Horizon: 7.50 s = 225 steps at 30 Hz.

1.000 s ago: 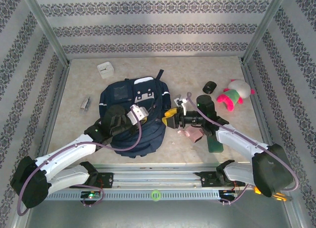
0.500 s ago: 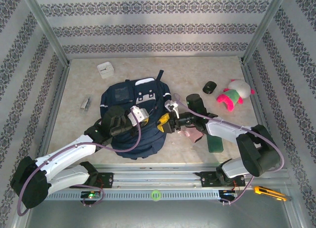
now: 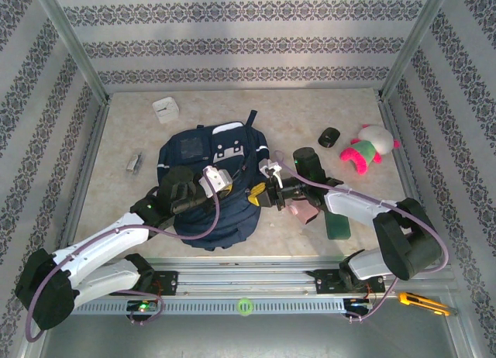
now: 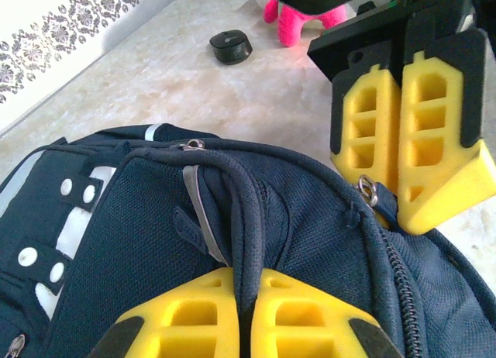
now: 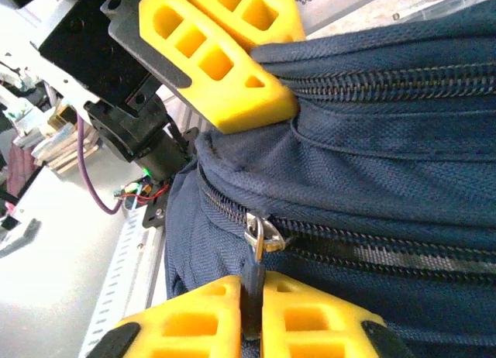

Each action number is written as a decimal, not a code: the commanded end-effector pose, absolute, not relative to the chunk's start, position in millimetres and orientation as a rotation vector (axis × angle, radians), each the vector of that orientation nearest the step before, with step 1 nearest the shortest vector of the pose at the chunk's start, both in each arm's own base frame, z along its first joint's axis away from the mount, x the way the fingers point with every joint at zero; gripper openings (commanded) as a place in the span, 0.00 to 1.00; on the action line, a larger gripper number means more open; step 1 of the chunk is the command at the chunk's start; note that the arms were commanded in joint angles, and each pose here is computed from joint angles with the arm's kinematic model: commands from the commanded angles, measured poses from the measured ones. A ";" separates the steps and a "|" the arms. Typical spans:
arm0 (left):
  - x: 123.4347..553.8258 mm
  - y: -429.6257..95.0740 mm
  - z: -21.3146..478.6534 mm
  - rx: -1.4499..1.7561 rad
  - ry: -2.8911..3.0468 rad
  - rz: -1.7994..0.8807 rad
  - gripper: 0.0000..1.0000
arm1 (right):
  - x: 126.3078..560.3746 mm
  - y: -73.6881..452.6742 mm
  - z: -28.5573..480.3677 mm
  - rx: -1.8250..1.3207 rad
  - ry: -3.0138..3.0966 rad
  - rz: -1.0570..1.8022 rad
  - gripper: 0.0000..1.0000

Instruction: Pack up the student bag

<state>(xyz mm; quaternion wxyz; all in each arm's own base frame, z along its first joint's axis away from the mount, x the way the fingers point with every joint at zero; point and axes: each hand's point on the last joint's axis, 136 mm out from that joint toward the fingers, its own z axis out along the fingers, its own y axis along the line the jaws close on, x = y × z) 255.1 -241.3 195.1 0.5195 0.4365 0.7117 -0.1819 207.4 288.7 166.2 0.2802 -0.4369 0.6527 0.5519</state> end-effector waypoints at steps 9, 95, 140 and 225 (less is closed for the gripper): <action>288.5 -222.0 247.9 0.821 1.639 -0.276 0.00 | 203.6 284.1 186.3 -1.096 1.757 1.388 0.00; 199.1 -211.6 188.3 -0.014 2.452 -0.882 0.42 | 285.1 318.6 239.1 0.383 2.009 1.517 0.00; 204.3 -146.5 132.2 -0.162 2.451 -0.370 0.00 | 290.0 260.9 254.9 0.284 2.055 1.606 0.00; 291.3 -82.8 233.4 -0.068 2.118 -0.440 0.63 | 273.3 382.2 222.2 -1.643 1.371 0.964 0.39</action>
